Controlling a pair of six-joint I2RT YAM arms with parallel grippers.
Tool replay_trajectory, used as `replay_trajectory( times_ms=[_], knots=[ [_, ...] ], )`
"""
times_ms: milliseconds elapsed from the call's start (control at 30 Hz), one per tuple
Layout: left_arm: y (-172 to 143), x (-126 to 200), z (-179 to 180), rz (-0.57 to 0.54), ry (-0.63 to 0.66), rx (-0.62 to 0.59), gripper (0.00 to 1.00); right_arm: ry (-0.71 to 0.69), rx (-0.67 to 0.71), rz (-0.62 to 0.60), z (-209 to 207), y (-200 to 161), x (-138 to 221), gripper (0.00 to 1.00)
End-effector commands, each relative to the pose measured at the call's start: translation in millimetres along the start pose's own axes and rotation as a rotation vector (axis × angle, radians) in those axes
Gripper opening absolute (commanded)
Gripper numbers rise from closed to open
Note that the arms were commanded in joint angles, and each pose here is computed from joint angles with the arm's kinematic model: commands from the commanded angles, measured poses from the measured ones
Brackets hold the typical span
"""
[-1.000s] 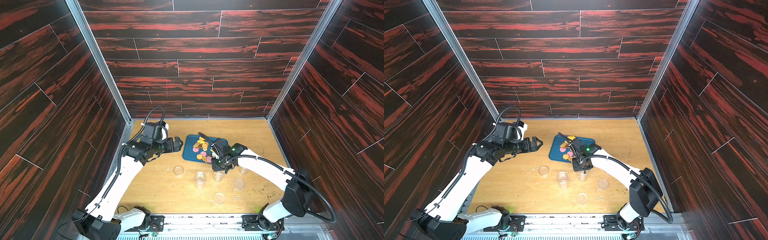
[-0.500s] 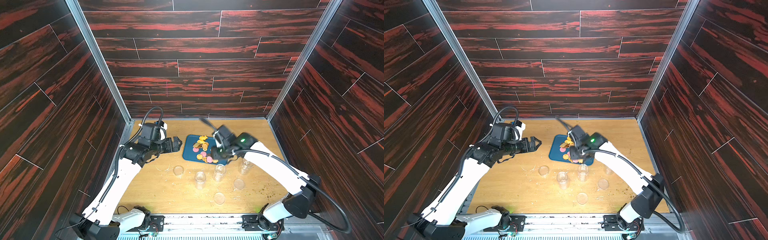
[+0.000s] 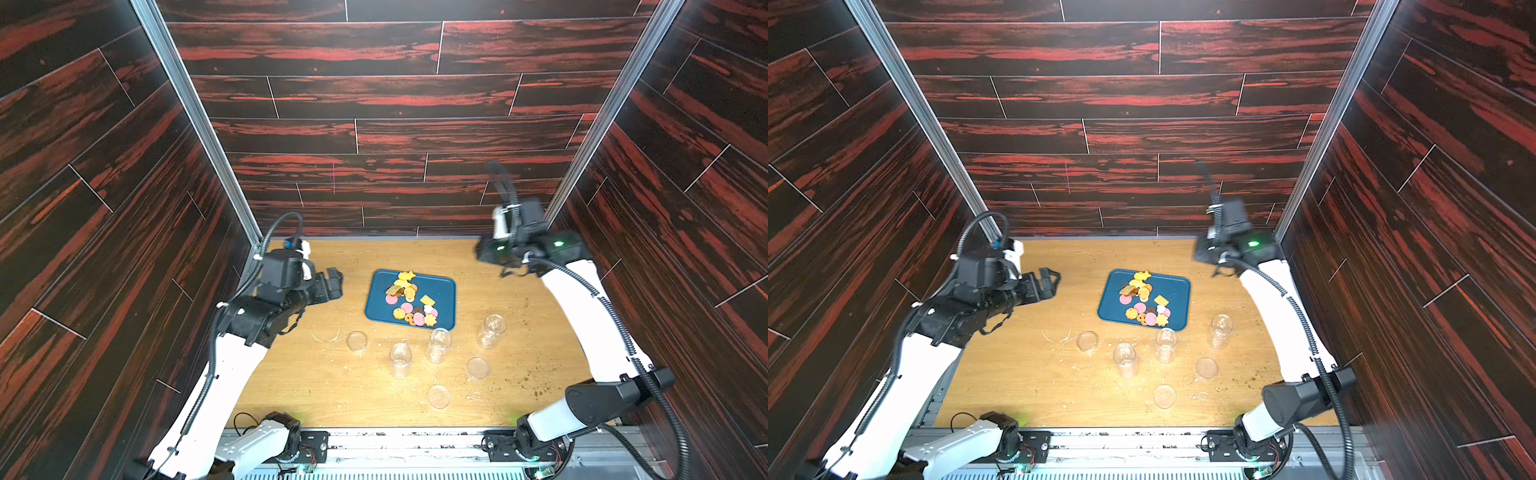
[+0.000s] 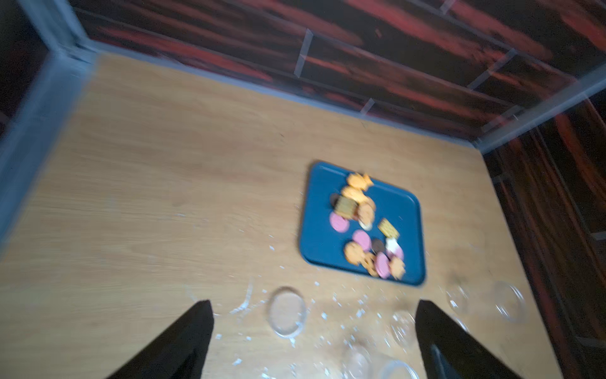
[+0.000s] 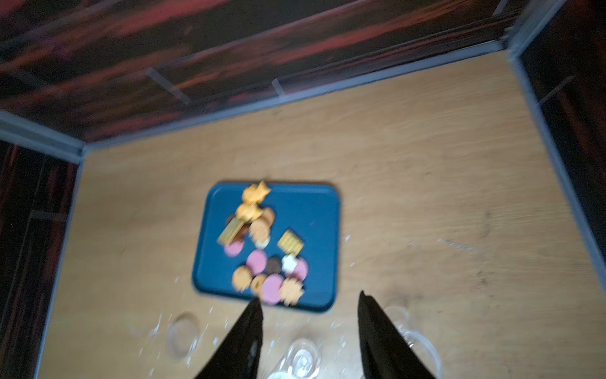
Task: Pour the cookies out of the jar
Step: Place the jar at the center of the board.
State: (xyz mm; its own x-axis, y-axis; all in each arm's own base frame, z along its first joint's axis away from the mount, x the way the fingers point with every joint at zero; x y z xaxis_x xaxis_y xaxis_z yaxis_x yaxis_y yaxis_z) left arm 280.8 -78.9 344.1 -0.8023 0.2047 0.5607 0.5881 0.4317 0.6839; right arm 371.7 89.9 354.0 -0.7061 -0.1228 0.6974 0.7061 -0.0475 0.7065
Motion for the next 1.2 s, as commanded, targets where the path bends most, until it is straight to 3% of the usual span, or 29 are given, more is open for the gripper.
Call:
replay_trajectory(
  times_ms=[0,200,400,533,633,967,1167],
  knots=[
    [7,6,27,-0.073,0.124,0.023,1.00,0.044,0.008,-0.114,-19,17,11,0.50],
    [4,-1,62,-0.114,0.233,0.133,1.00,0.044,0.005,-0.328,-64,21,2,0.52],
    [3,0,96,-0.240,0.367,0.139,1.00,-0.035,0.031,-0.453,-108,6,-12,0.64],
    [-1,0,111,-0.338,0.397,0.067,1.00,-0.071,0.008,-0.457,-134,-11,-33,0.72],
    [-10,4,136,-0.396,0.511,0.050,1.00,-0.088,-0.009,-0.429,-152,-36,-63,0.79],
    [-37,4,177,-0.425,0.614,0.067,1.00,-0.035,-0.052,-0.336,-165,-111,-128,0.78],
    [-34,-14,178,-0.417,0.604,0.030,1.00,-0.037,0.015,-0.393,-164,-131,-140,0.79]
  ],
)
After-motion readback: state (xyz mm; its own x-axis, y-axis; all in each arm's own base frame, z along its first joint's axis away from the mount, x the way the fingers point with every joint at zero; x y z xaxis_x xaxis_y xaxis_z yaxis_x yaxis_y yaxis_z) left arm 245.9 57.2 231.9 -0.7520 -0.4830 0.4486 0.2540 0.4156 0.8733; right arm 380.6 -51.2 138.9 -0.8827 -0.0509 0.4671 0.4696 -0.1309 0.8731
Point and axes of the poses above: each gripper's point midway between its finger pads, its own x axis back along the fingers, its own z axis along the line the jaws close on, y = z × x, the point moved 3 cm from there along x, back along the fingers, and after that the axes turned 10 degrees about x, right-handed, at the moved point
